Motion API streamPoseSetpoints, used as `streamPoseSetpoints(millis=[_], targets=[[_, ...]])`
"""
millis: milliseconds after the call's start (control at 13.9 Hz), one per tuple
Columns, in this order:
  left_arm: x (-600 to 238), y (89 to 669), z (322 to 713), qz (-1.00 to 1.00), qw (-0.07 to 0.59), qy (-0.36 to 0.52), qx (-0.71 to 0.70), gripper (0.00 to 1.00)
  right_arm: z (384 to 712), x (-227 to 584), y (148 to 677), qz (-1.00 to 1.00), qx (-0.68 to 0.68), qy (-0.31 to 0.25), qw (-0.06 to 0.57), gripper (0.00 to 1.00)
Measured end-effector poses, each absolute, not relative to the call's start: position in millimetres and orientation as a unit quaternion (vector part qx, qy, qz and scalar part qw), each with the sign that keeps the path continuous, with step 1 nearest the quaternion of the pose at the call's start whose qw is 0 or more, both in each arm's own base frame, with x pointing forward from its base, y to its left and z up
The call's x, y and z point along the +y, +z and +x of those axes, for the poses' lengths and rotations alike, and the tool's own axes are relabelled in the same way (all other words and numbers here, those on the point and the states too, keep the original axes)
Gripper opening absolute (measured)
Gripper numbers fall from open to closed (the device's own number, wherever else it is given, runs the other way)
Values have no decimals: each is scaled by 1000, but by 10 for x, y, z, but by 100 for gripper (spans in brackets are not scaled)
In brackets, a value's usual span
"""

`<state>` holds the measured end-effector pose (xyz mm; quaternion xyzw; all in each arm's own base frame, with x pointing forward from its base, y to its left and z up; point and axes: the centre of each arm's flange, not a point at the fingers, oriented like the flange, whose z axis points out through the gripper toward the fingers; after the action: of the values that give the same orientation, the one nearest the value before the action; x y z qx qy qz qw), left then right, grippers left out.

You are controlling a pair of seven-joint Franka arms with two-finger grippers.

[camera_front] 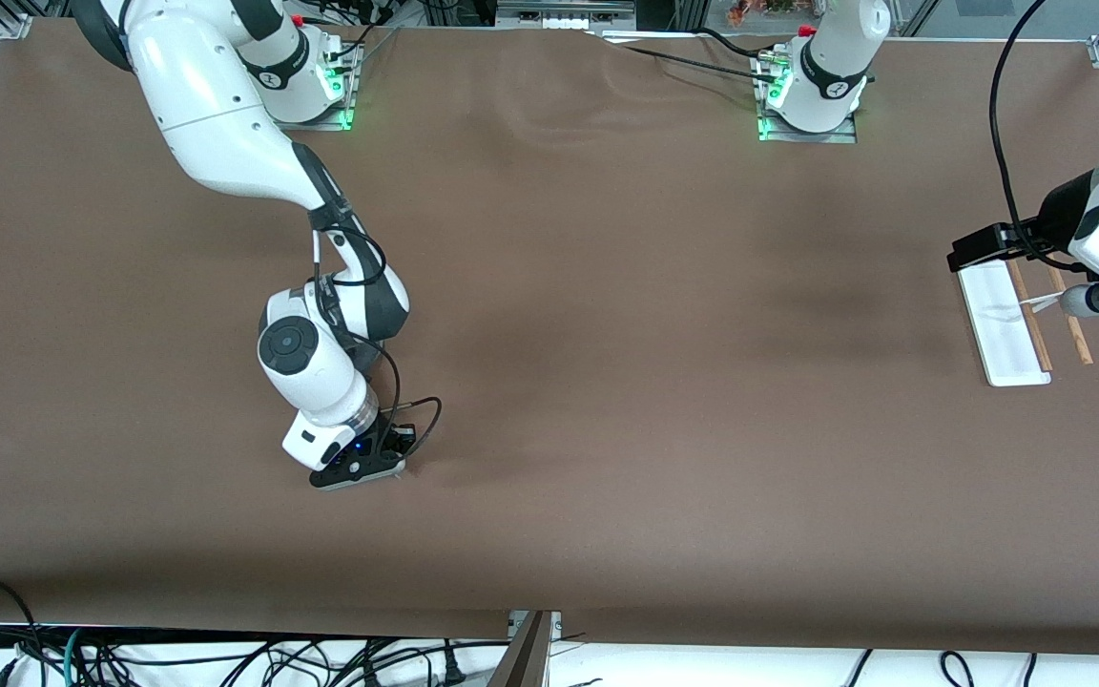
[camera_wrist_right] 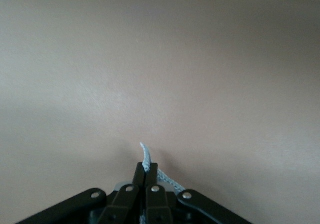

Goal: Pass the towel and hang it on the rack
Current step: 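Close the right gripper on the grey towel's edge, then lift the towel with the right gripper toward the table middle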

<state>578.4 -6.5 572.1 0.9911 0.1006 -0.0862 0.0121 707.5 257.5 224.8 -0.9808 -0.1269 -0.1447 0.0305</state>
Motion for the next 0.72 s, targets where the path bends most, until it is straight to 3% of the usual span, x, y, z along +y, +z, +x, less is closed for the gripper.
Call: streamPoseSetpoints(millis=[361,721], targets=[[-65,5720,5783,991,12,-86,101,100,7058,2574,3319,-985,-126,-118,25,2],[-65,5721,5783,991,12,-86,101,100,6855,2618,4118,-993,-50,-88,62,2]])
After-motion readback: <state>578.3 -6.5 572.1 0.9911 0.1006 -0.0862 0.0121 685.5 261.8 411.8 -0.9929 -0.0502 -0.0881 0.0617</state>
